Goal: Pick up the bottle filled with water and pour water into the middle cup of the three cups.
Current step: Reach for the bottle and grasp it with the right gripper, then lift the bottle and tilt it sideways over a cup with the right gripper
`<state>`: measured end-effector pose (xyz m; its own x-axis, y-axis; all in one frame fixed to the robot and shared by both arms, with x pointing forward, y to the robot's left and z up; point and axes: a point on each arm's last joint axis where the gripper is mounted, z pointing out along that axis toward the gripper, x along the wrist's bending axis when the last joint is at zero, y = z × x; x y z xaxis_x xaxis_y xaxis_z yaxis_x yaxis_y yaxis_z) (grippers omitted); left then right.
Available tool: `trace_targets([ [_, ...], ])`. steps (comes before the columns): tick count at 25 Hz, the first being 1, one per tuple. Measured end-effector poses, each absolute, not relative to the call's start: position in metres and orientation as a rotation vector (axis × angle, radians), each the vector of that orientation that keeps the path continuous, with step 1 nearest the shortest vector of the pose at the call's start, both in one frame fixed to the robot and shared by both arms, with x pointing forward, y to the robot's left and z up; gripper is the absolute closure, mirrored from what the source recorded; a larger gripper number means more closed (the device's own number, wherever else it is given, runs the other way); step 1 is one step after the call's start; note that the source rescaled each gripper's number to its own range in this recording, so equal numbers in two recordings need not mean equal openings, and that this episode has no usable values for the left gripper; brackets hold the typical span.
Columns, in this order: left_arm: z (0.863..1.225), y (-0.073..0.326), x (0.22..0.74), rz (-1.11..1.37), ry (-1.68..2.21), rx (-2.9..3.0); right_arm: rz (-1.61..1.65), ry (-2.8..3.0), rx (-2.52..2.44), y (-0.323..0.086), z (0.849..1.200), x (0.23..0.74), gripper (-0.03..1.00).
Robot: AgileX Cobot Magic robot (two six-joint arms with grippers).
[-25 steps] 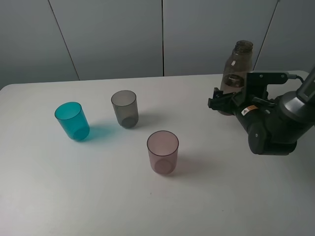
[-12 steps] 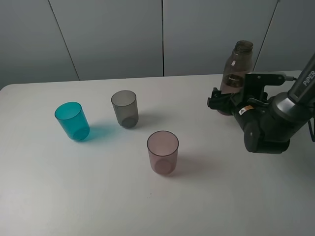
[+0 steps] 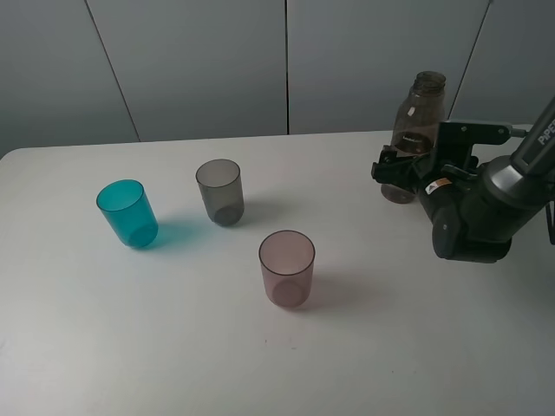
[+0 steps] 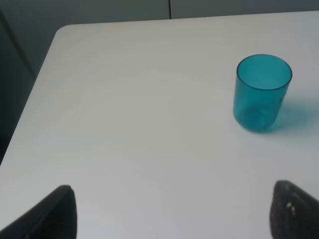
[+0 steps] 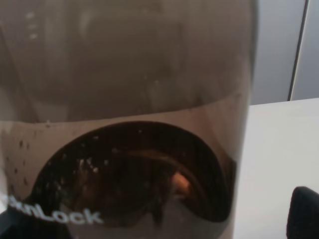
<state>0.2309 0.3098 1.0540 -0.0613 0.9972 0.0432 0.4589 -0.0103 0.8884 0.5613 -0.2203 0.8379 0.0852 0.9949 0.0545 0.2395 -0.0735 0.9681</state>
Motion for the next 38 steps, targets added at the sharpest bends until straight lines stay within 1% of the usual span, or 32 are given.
trace_targets([
  [6,1.054,0.31,0.231,1.019,1.596,1.541,1.093,1.277,1.461,-0.218,0.839,0.57,-0.03],
  [11,1.054,0.31,0.231,1.019,1.596,1.541,1.068,1.295,1.49,-0.22,0.825,0.569,-0.03],
  [15,1.054,0.31,0.231,1.019,1.596,1.541,1.066,1.296,1.499,-0.22,0.822,0.569,-0.03],
  [17,1.054,0.31,0.231,1.019,1.596,1.541,1.068,1.294,1.503,-0.22,0.822,0.569,0.0],
  [20,1.054,0.31,0.231,1.019,1.596,1.541,1.07,1.293,1.502,-0.22,0.822,0.57,0.09],
  [21,1.054,0.31,0.231,1.019,1.596,1.541,1.07,1.293,1.502,-0.22,0.822,0.57,0.11],
  [28,1.054,0.31,0.231,1.019,1.596,1.541,1.073,1.289,1.504,-0.22,0.822,0.57,0.12],
  [30,1.054,0.31,0.231,1.019,1.596,1.541,1.076,1.293,1.502,-0.219,0.822,0.57,0.14],
  [32,1.054,0.31,0.231,1.019,1.596,1.541,1.078,1.297,1.499,-0.219,0.822,0.57,0.26],
  [33,1.054,0.31,0.231,1.019,1.596,1.541,1.08,1.3,1.496,-0.218,0.822,0.57,0.37],
  [34,1.054,0.31,0.231,1.019,1.596,1.541,1.086,1.305,1.494,-0.218,0.822,0.57,0.56],
  [35,1.054,0.31,0.231,1.019,1.596,1.541,1.091,1.313,1.489,-0.217,0.822,0.57,0.79],
  [36,1.054,0.31,0.231,1.019,1.596,1.541,1.092,1.314,1.488,-0.217,0.822,0.57,0.95],
  [38,1.054,0.31,0.231,1.019,1.596,1.541,1.093,1.31,1.487,-0.217,0.822,0.571,0.94],
])
